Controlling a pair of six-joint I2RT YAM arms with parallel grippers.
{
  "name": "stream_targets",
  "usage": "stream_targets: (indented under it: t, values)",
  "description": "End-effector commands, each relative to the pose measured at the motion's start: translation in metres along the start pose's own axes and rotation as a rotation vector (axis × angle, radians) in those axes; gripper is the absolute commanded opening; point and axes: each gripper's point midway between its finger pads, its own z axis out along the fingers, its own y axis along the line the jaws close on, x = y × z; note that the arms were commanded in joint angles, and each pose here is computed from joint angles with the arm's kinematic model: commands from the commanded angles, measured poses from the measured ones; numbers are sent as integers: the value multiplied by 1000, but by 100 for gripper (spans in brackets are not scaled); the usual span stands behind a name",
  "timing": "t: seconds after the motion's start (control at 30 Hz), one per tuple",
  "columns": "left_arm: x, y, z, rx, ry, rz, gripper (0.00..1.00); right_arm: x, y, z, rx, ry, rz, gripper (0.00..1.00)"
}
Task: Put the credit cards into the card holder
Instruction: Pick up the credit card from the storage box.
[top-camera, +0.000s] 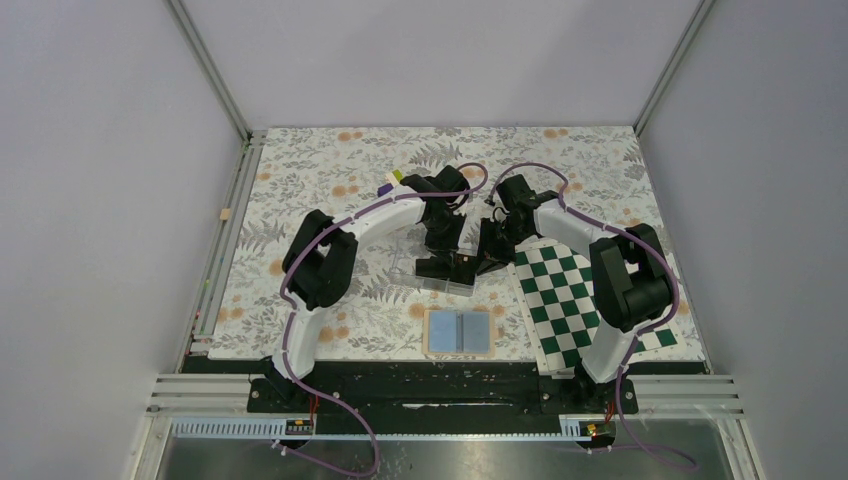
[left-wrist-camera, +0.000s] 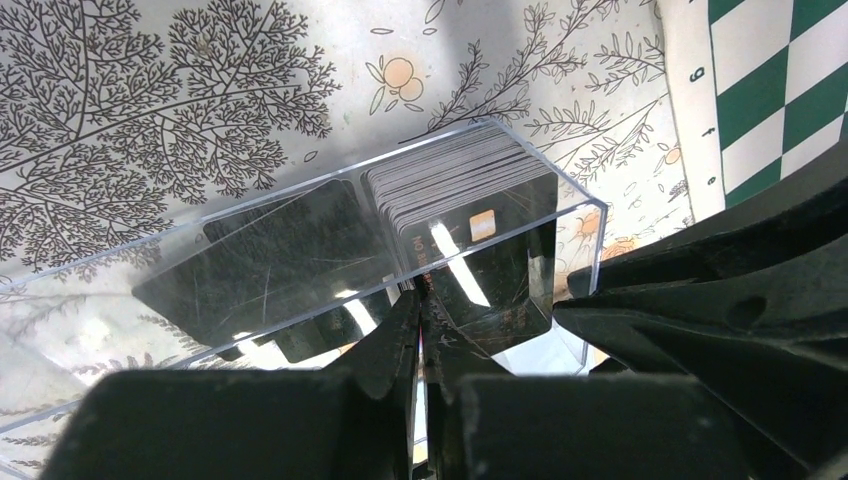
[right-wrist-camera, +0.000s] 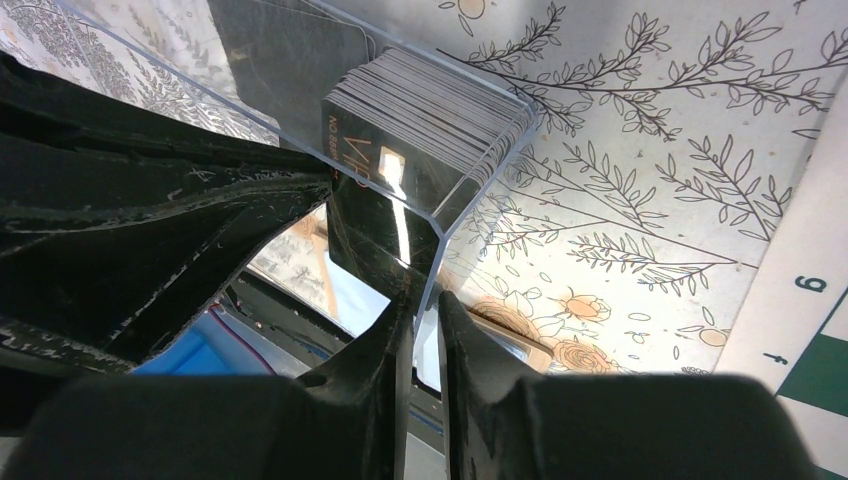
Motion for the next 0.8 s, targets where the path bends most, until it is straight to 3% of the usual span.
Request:
stream_targets:
  t: [0.0, 0.4, 0.77]
  values:
    - [-17, -41, -34, 124, -104, 37, 2, 2, 1, 6, -10, 25, -9, 20]
    - [-17, -52, -46, 177, -128, 35, 4, 3, 1, 6, -12, 29, -7, 21]
    - [-6, -52, -31, 219, -83, 16, 20, 4, 0, 6, -12, 32, -8, 21]
